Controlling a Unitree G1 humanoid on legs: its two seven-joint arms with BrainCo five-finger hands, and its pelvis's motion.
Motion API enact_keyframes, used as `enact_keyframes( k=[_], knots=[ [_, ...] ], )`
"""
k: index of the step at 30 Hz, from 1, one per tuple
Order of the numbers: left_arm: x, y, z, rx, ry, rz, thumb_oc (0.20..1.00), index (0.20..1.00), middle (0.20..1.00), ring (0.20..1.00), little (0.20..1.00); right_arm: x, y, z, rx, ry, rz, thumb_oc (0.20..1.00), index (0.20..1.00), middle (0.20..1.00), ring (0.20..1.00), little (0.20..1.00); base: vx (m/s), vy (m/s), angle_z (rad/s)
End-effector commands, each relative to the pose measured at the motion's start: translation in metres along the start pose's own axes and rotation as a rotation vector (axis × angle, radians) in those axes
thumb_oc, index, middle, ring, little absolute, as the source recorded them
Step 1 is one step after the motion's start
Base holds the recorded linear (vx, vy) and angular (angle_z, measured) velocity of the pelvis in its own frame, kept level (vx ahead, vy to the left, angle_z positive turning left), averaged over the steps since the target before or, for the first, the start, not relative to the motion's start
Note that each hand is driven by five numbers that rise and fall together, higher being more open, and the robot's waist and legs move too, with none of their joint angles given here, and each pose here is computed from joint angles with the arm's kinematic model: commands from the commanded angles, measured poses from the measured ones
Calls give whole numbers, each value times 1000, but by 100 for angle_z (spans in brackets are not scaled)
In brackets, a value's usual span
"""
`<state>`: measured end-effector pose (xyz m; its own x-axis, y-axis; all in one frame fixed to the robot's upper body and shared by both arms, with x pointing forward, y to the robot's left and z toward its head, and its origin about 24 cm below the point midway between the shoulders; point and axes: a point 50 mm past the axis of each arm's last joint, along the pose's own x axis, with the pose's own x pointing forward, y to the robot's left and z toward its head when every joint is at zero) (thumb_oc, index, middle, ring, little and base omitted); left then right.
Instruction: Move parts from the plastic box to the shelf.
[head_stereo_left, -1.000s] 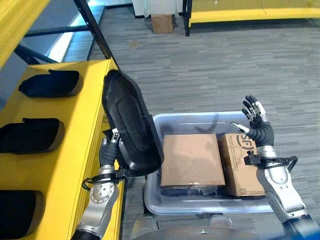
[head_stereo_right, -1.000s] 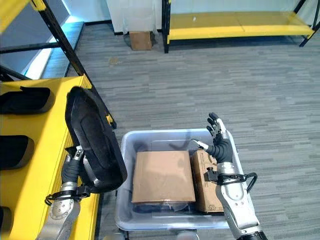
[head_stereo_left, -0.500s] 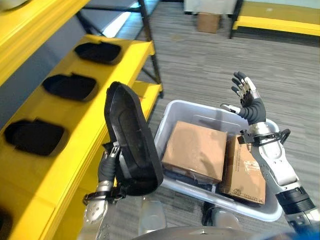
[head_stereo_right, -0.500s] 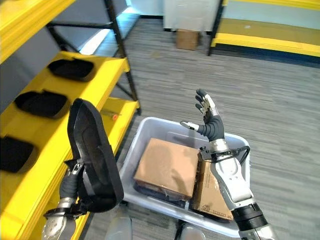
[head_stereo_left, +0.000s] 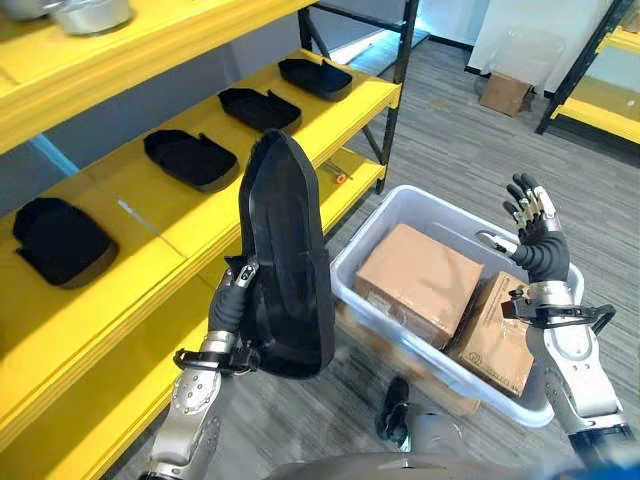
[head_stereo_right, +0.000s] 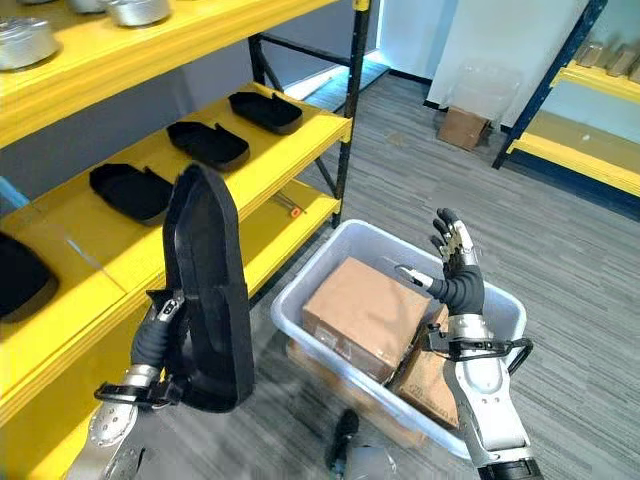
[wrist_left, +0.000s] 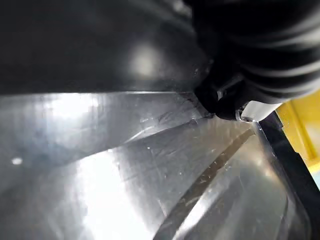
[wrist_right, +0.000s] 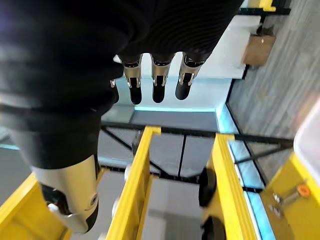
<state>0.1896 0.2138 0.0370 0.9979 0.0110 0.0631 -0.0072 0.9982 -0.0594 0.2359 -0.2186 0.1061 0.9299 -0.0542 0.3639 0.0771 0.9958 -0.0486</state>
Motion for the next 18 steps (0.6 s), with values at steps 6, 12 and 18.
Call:
enact_keyframes(
  k=[6,12,18],
  knots=[
    [3,12,40,84,-206,24,200,200,200,200,200,8,3,5,26,-40,21,1000,1000,1000,1000,1000,-1,92,16],
    [-3,19,42,135,-207,44,200,200,200,200,200,4,6,-4,42,5,14,1000,1000,1000,1000,1000,-39,217,50],
    [-1,23,44,227,-199,8,200,200,200,200,200,-4,13,-16,108,73,58,1000,1000,1000,1000,1000,-28,345,54]
  ],
)
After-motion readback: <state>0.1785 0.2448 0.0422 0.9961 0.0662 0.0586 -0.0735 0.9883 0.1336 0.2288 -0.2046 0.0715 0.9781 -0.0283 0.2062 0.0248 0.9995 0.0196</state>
